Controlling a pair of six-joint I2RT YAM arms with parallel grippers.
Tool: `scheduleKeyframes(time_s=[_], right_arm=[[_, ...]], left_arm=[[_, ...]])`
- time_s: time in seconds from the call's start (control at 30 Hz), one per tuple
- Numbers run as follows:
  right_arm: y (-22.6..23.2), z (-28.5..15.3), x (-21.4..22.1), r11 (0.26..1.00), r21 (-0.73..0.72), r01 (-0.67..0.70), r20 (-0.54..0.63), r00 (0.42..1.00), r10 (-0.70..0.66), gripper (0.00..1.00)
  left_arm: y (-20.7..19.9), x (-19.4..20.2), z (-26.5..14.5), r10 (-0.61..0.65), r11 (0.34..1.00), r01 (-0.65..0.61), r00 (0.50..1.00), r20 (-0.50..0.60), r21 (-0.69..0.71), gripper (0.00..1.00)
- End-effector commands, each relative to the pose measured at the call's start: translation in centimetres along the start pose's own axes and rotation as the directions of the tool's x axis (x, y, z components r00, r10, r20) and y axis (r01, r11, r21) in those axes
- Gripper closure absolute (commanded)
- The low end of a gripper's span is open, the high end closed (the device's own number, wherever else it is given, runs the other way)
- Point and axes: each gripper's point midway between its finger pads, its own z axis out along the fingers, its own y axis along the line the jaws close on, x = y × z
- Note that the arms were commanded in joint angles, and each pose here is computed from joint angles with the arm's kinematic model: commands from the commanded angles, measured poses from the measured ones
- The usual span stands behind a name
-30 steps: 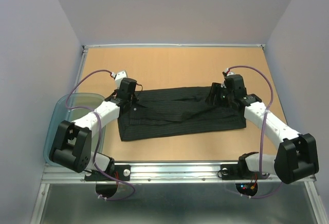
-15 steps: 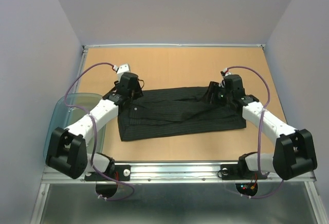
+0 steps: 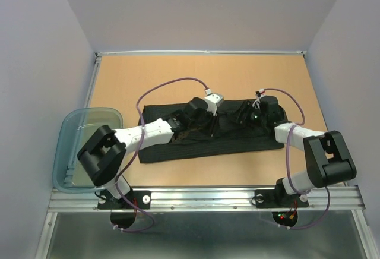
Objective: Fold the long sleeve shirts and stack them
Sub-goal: Fold the shirt
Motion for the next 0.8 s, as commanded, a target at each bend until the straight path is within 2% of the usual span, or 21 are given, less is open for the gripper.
scheduleKeyframes(time_s=[0.0,0.1,0.27,0.3,0.4,0.53,0.63,0.7,0.77], right_arm=[[0.1,0.2,-1.1,0.988,-0.135,-0.072,0.057,0.995,0.080,0.39],[-1.8,0.5,-0.5,0.987,-0.119,-0.110,0.048,0.992,0.116,0.40],[-5.9,0.1,-1.5,0.981,-0.075,-0.180,0.080,0.979,0.186,0.40],[-6.5,0.2,-1.3,0.979,-0.071,-0.192,0.070,0.978,0.197,0.40],[-8.0,-0.4,-2.9,0.972,-0.062,-0.227,0.116,0.966,0.233,0.40],[-8.1,-1.3,-5.7,0.967,-0.074,-0.242,0.191,0.949,0.252,0.40],[-7.0,-2.0,-7.3,0.978,-0.101,-0.185,0.225,0.953,0.203,0.40],[-5.1,-2.6,-8.3,0.979,-0.157,-0.129,0.218,0.962,0.162,0.40],[-4.2,-2.9,-8.8,0.978,-0.176,-0.109,0.205,0.968,0.145,0.39]], left_arm=[[-4.1,-3.5,1.2,0.145,0.973,-0.161,0.984,0.100,0.167,0.64],[-4.2,-1.6,3.1,0.177,0.964,-0.183,0.983,0.051,0.192,0.69],[-1.7,5.0,6.0,0.171,0.973,-0.147,0.977,-0.127,0.178,0.78],[-1.4,6.1,6.2,0.164,0.975,-0.136,0.974,-0.157,0.178,0.88],[-1.0,8.2,6.0,0.155,0.975,-0.115,0.963,-0.219,0.189,0.97],[-0.4,9.3,5.6,0.157,0.979,-0.113,0.950,-0.271,0.168,1.00],[-0.4,10.0,4.9,0.168,0.977,-0.115,0.936,-0.310,0.182,1.00],[-0.7,9.5,4.3,0.164,0.976,-0.111,0.939,-0.302,0.185,1.00],[-1.7,7.1,3.2,0.163,0.973,-0.119,0.959,-0.230,0.195,1.00]])
